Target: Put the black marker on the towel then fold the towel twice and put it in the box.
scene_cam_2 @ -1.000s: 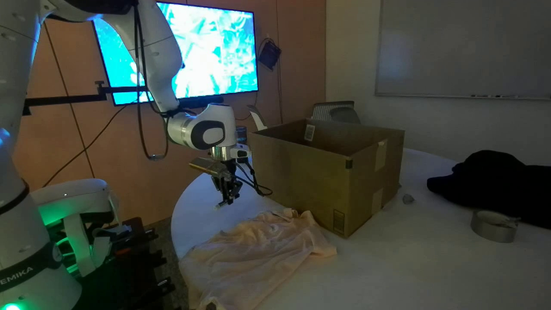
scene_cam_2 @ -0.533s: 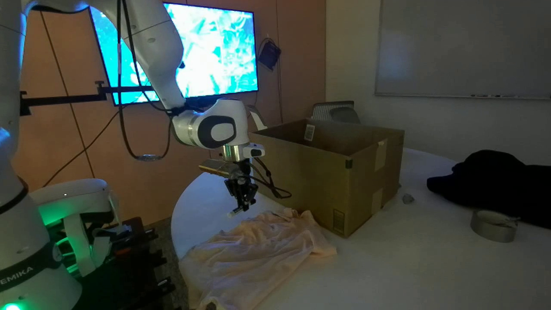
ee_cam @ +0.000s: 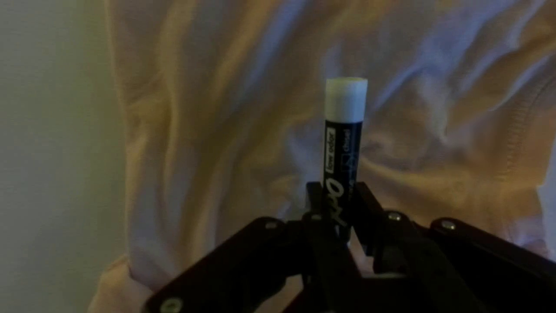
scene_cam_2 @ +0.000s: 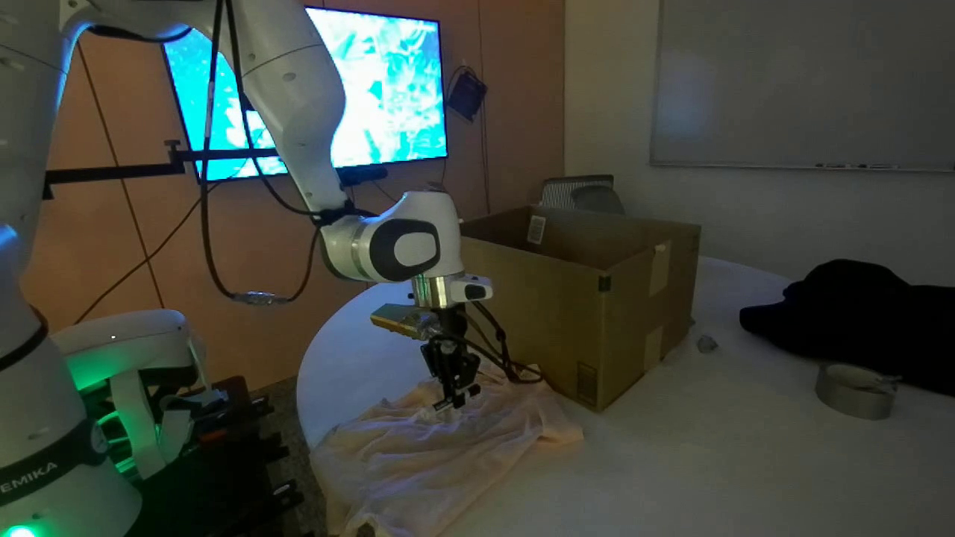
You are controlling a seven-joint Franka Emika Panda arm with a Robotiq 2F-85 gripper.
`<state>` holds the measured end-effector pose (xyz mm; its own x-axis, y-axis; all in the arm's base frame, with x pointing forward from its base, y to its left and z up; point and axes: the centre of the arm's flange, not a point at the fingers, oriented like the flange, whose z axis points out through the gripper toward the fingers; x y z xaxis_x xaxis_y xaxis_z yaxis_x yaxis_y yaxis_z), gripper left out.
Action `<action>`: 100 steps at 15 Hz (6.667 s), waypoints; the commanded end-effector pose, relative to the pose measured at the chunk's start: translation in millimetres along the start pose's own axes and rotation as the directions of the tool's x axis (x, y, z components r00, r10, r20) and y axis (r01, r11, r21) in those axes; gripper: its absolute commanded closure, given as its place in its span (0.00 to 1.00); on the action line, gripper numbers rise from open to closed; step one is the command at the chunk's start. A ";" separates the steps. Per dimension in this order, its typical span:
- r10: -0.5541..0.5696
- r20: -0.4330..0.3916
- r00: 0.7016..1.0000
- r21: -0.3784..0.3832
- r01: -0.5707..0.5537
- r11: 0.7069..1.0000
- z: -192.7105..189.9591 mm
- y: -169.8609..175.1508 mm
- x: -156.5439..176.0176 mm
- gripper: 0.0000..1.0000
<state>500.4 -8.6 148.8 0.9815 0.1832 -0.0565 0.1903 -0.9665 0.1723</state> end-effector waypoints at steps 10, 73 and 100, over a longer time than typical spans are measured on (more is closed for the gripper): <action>0.142 0.042 0.989 -0.025 -0.141 0.990 39.7 27.9 13.6 0.54; 0.048 0.049 0.998 0.146 -0.055 0.988 32.6 -8.7 -149.5 0.99; 0.025 -0.206 0.978 -0.102 -0.047 0.994 8.6 47.8 44.3 0.73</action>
<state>536.7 -48.0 152.7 0.9674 0.2252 0.1160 0.1881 -0.9453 0.2667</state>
